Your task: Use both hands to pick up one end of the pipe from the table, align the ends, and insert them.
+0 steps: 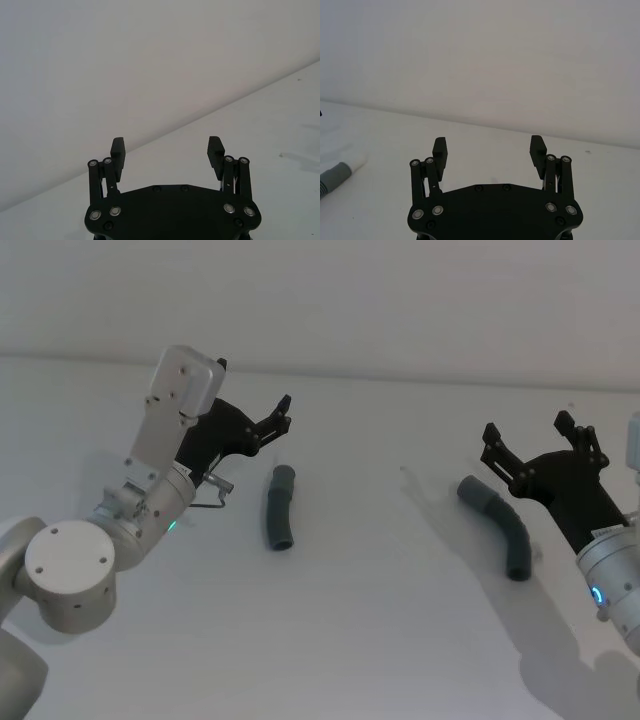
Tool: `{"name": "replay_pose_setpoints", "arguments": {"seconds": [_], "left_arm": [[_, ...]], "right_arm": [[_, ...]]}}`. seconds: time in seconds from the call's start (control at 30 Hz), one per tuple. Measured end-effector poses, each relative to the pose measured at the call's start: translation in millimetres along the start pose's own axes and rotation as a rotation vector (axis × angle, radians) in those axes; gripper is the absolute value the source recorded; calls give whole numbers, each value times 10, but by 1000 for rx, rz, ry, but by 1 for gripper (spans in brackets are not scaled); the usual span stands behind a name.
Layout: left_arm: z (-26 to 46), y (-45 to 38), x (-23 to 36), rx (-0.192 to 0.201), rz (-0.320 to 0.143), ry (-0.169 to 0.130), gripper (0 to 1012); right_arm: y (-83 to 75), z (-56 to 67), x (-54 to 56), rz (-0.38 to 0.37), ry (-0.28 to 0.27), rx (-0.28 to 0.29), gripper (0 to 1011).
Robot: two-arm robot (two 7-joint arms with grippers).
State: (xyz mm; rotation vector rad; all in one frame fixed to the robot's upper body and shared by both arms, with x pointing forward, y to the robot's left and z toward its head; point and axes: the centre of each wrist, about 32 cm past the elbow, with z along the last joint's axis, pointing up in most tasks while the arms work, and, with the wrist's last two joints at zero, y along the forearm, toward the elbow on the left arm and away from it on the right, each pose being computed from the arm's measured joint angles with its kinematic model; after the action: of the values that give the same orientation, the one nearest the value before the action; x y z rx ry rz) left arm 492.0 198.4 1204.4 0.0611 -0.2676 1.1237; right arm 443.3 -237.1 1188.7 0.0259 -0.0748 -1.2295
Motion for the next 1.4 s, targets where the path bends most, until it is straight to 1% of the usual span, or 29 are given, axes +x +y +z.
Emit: {"name": "replay_pose_setpoints", "arguments": {"seconds": [1.4], "left_arm": [[0,0,0,0,0,0,1001]], "right_arm": [[0,0,0,0,0,0,1004]]}}
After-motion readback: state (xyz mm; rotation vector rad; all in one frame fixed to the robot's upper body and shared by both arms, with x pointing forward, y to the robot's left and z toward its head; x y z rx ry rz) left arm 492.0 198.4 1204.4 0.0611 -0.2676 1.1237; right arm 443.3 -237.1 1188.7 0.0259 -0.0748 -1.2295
